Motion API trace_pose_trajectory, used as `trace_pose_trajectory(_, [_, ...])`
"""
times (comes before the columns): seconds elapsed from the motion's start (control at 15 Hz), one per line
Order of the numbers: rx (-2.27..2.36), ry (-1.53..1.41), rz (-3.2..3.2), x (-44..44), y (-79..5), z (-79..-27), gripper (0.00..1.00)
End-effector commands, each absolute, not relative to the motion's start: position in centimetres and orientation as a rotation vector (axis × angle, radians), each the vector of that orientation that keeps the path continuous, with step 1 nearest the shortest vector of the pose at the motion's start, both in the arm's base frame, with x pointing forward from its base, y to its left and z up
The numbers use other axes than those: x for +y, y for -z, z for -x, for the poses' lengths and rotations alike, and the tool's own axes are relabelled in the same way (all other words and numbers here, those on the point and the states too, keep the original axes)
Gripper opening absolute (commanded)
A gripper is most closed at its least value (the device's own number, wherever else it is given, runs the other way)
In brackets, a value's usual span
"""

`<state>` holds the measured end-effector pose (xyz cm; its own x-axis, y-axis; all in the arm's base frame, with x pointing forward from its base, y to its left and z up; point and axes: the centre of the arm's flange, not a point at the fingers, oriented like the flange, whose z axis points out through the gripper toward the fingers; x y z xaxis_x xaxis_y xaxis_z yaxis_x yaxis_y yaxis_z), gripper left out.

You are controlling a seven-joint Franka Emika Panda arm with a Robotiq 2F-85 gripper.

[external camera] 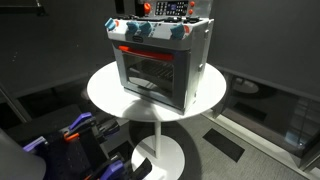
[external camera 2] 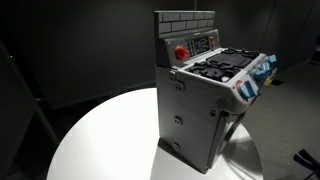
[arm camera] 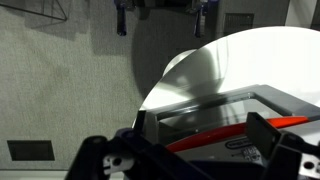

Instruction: Press the top right orange button on the stove

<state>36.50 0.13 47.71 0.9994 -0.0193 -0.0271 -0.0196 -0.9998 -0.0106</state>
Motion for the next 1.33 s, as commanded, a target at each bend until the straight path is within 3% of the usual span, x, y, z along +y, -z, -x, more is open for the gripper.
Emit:
trace_pose_trajectory(0.0, [0.030,-0.042,3.130,0.1,-47.7,-36.5,1.00])
trace_pose_trajectory(0.6, [0.032,-0.037,3.132,0.1,-47.9,-36.7,1.00])
trace_pose_trajectory(1.27, [0.061,0.072,3.146,0.1,-51.2,-41.3,1.00])
